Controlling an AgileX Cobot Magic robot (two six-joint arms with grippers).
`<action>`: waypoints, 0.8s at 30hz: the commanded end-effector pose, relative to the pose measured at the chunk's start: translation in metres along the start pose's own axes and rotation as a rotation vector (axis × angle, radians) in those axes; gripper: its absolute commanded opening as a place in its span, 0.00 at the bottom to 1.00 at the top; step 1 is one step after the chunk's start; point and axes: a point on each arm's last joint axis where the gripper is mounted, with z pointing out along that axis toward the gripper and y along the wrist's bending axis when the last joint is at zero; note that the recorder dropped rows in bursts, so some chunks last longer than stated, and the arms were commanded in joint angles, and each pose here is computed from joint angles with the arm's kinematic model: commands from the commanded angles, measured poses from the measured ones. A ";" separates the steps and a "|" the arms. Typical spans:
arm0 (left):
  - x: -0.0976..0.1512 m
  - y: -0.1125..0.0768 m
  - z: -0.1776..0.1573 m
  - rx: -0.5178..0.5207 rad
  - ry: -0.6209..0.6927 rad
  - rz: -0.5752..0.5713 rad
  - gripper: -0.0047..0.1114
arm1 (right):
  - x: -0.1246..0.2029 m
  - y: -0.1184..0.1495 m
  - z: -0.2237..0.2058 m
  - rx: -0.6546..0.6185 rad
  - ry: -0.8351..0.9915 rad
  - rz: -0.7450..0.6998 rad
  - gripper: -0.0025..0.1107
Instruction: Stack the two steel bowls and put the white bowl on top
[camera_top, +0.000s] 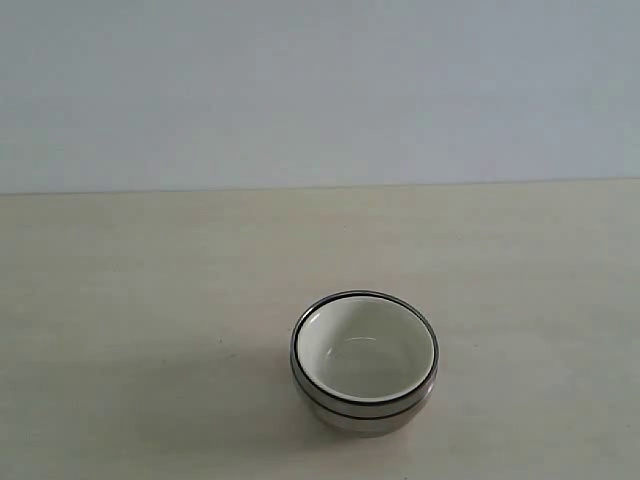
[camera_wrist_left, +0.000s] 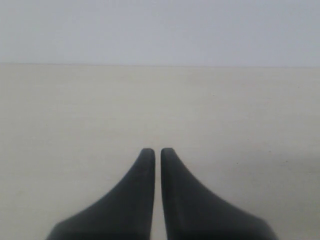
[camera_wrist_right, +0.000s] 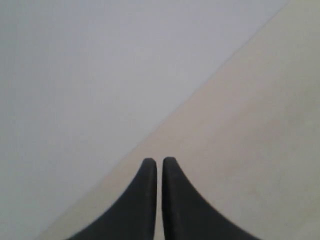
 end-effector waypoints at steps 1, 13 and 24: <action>0.000 0.000 0.000 0.005 -0.007 -0.004 0.07 | 0.011 -0.011 -0.001 0.100 0.118 -0.202 0.02; 0.000 0.000 0.000 0.005 -0.007 -0.004 0.07 | 0.011 -0.011 -0.001 0.087 0.129 -0.422 0.02; 0.000 0.000 0.000 0.005 -0.007 -0.004 0.07 | 0.011 -0.011 -0.001 0.047 0.154 -1.012 0.02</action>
